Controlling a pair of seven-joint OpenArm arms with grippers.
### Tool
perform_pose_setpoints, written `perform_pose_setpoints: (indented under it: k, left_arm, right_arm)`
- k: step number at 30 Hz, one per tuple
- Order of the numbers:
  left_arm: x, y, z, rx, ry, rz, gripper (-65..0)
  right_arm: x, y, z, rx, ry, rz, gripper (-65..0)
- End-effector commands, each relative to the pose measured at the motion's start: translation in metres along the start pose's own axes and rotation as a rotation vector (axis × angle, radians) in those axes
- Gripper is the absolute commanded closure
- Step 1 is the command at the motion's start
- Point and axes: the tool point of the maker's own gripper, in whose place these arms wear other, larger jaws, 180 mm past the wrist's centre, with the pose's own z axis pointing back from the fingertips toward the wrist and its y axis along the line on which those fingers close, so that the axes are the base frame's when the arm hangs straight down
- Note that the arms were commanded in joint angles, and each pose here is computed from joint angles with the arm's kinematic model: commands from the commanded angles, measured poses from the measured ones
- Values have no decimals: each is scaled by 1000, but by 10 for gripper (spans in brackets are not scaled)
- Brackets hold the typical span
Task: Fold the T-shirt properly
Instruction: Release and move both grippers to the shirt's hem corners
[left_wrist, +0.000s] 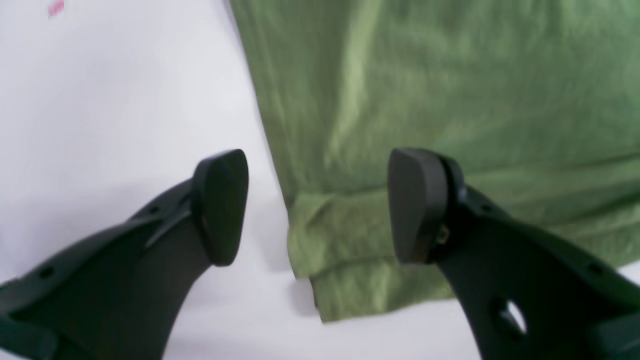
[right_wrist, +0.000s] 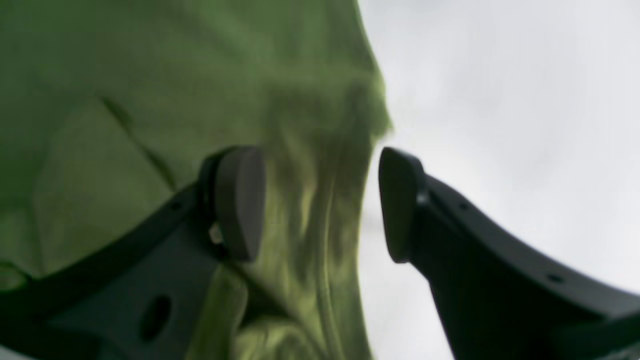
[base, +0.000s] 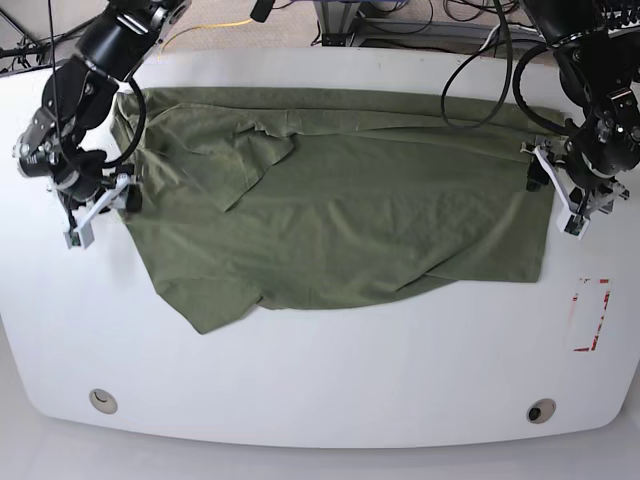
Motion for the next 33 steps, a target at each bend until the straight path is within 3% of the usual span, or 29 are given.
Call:
perform_pose_setpoints:
  k: [1,12,22,33]
  left_arm:
    - [14,10,7,29,-37,-14,-408]
    - [7,9,6,25,-22,-11,-408]
    - [1,6,6,19,-10,-12,-408]
    - [4,7,6,21,-18,-11,-408]
  right_arm:
    - [46,-6,-10,41,-77,16,-346]
    - [119,-15,-65,105,-193,-28,-347]
    - [105,-9,-109,123,-193,-91,-349]
    - [85,22,-130,182,-173,-121,-342]
